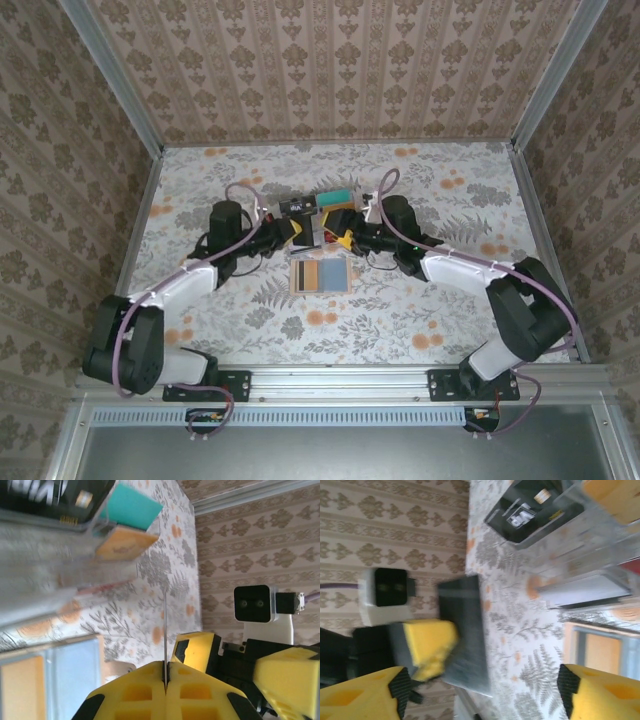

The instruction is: Take the credit cards out of the card holder

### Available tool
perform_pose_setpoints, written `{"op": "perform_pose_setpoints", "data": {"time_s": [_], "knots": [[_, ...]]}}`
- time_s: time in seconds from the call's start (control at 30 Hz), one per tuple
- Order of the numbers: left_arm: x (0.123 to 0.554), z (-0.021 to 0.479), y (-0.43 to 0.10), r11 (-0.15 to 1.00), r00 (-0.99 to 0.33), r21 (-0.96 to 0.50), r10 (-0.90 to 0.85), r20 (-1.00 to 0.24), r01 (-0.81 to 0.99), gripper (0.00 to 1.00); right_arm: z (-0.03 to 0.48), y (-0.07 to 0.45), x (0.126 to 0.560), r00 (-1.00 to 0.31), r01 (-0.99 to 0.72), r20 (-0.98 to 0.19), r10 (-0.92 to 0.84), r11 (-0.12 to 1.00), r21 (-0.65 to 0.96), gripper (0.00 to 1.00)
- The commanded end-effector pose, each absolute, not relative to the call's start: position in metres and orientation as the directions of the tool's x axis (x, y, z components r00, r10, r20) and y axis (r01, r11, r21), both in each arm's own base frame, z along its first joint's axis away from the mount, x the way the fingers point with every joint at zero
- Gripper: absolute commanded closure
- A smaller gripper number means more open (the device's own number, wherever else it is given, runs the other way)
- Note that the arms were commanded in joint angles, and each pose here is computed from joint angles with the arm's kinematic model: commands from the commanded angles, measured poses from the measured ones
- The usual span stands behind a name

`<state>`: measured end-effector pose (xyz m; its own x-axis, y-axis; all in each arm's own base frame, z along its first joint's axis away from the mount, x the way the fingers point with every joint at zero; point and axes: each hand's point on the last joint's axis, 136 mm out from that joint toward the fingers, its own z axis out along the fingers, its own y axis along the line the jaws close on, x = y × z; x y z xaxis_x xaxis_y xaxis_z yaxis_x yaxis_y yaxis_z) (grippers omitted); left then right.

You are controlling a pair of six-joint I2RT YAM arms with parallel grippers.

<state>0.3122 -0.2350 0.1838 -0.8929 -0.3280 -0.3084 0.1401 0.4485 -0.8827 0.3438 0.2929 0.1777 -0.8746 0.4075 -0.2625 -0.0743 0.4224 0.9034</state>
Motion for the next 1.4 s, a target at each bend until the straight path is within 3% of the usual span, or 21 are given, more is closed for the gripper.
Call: {"op": "perform_pose_setpoints", "data": {"time_s": [0.0, 0.23, 0.43, 0.73, 0.9, 1.37], "knots": [[0.309, 0.185, -0.216, 0.655, -0.847, -0.686, -0.131, -0.515, 0.316, 1.00, 0.163, 0.271, 0.342, -0.856, -0.064, -0.338, 0.391, 0.568, 0.820, 0.14], [0.329, 0.209, -0.211, 0.729, -0.720, -0.424, 0.135, -0.680, 0.537, 1.00, 0.159, 0.250, 0.343, -0.838, -0.056, -0.377, 0.394, 0.625, 0.779, 0.04], [0.356, 0.227, -0.218, 0.688, -0.570, -0.208, 0.353, -0.742, 0.695, 1.00, 0.154, 0.241, 0.340, -0.839, -0.056, -0.384, 0.385, 0.643, 0.764, 0.00], [0.407, 0.237, -0.232, 0.609, -0.449, -0.023, 0.558, -0.697, 0.793, 1.00, 0.145, 0.233, 0.337, -0.846, -0.036, -0.373, 0.381, 0.657, 0.753, 0.00], [0.405, 0.224, -0.248, 0.426, -0.250, 0.107, 0.695, -0.674, 0.898, 1.00, 0.145, 0.231, 0.335, -0.857, -0.036, -0.362, 0.367, 0.657, 0.753, 0.00], [0.402, 0.180, -0.240, 0.208, -0.148, 0.095, 0.890, -0.432, 0.973, 1.00, 0.150, 0.233, 0.334, -0.869, -0.039, -0.342, 0.358, 0.639, 0.768, 0.00]]}}
